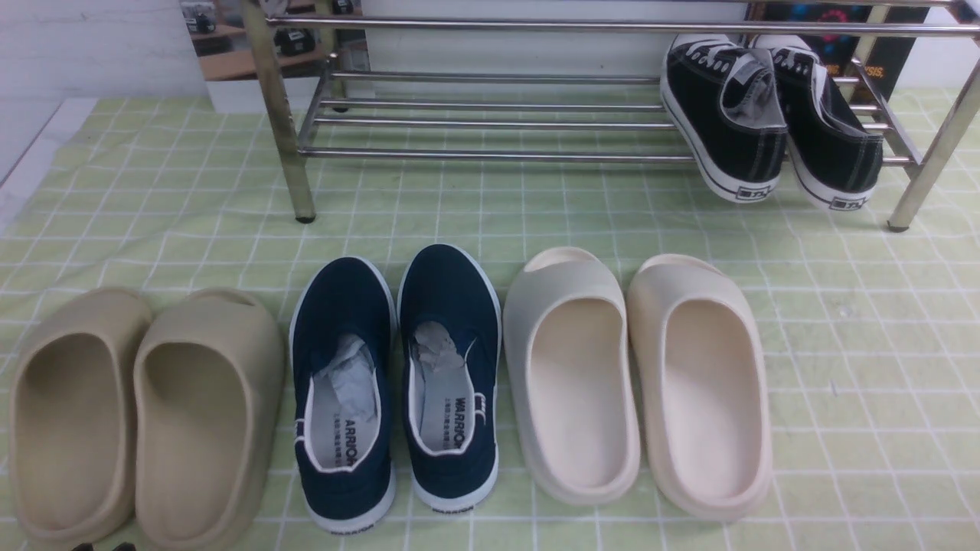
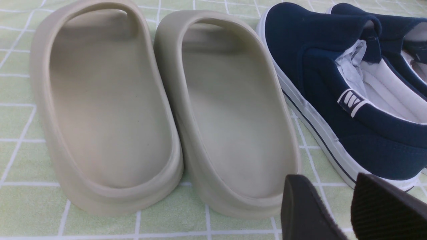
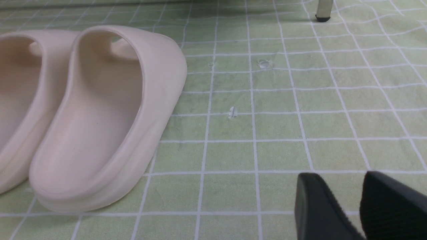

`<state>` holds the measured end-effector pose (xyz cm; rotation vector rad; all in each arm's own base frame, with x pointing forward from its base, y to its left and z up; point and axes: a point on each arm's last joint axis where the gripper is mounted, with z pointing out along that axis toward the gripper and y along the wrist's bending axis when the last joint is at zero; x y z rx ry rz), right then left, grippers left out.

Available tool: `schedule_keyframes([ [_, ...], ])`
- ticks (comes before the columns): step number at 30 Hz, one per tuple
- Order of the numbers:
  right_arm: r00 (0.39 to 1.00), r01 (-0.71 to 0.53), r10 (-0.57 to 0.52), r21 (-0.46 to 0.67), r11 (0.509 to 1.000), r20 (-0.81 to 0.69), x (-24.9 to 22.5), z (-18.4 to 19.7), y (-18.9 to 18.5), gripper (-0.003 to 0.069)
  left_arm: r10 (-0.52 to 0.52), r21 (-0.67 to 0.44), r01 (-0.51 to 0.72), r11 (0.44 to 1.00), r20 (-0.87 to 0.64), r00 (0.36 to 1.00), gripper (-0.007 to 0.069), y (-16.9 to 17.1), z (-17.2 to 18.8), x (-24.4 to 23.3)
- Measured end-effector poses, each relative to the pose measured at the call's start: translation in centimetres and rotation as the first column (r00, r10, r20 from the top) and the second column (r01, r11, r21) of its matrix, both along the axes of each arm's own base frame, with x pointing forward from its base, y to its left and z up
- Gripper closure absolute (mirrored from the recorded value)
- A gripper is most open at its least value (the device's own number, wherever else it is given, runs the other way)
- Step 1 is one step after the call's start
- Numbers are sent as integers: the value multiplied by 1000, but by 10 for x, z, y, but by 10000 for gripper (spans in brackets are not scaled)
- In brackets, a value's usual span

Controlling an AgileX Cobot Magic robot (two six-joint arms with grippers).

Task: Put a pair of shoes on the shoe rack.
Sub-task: Use the left arm to grab the shoe closest to it

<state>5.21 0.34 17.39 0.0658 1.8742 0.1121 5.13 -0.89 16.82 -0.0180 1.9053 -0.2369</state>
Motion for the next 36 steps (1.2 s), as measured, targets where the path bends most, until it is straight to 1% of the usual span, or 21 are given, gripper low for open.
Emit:
schedule_keyframes([
  [2,1000,0,0,0,1000,0,0,0,0,419,0,-2,0,1000,15,1000,386,0,1,0],
  [4,1000,0,0,0,1000,0,0,0,0,419,2,-10,-1,1000,62,998,386,0,5,2],
  [7,1000,0,0,0,1000,0,0,0,0,419,7,-28,-2,1000,177,984,386,0,16,4],
  [11,1000,0,0,0,1000,0,0,0,0,419,15,-48,1,999,346,938,386,0,32,5],
  [12,1000,0,0,0,1000,0,0,0,0,419,20,-57,3,998,396,918,386,0,37,5],
  [13,1000,0,0,0,1000,0,0,0,0,419,-6,-59,34,998,423,906,386,0,40,4],
  [14,1000,0,0,0,1000,0,0,0,0,419,28,-73,7,997,461,887,386,0,44,4],
  [17,1000,0,0,0,1000,0,0,0,0,419,62,-143,24,989,572,818,386,2,56,1],
  [18,1000,0,0,0,1000,0,0,0,0,419,64,-144,26,989,580,812,386,2,57,1],
  [20,1000,0,0,0,1000,0,0,0,0,419,121,-247,68,967,674,728,386,4,70,-4],
  [22,1000,0,0,0,1000,0,0,0,0,419,164,-310,114,944,738,654,391,6,80,-9],
  [24,1000,0,0,0,1000,0,0,0,0,419,174,-328,133,935,753,635,421,7,92,-13],
  [25,1000,0,0,0,1000,0,0,0,0,419,173,-328,133,935,753,635,426,7,94,-13],
  [28,1000,0,0,0,1000,0,0,0,0,419,146,-306,123,944,723,675,575,7,127,-21],
  [29,1000,0,0,0,1000,0,0,0,0,419,128,-285,107,953,693,709,639,6,138,-21],
  [30,1000,0,0,0,1000,0,0,0,0,419,125,-282,106,954,691,712,639,6,140,-22],
  [31,1000,0,0,0,1000,0,0,0,0,419,112,-269,94,958,658,745,638,5,146,-20],
  [32,1000,0,0,0,1000,0,0,0,0,419,85,-250,71,966,564,822,638,3,155,-13],
  [33,1000,0,0,0,1000,0,0,0,0,419,66,-236,51,970,465,883,638,0,157,-4],
  [35,1000,0,0,0,1000,0,0,0,0,419,45,-216,29,976,330,943,638,-3,160,9],
  [36,1000,0,0,0,1000,0,0,0,0,419,60,-207,0,978,283,957,638,-4,159,16],
])
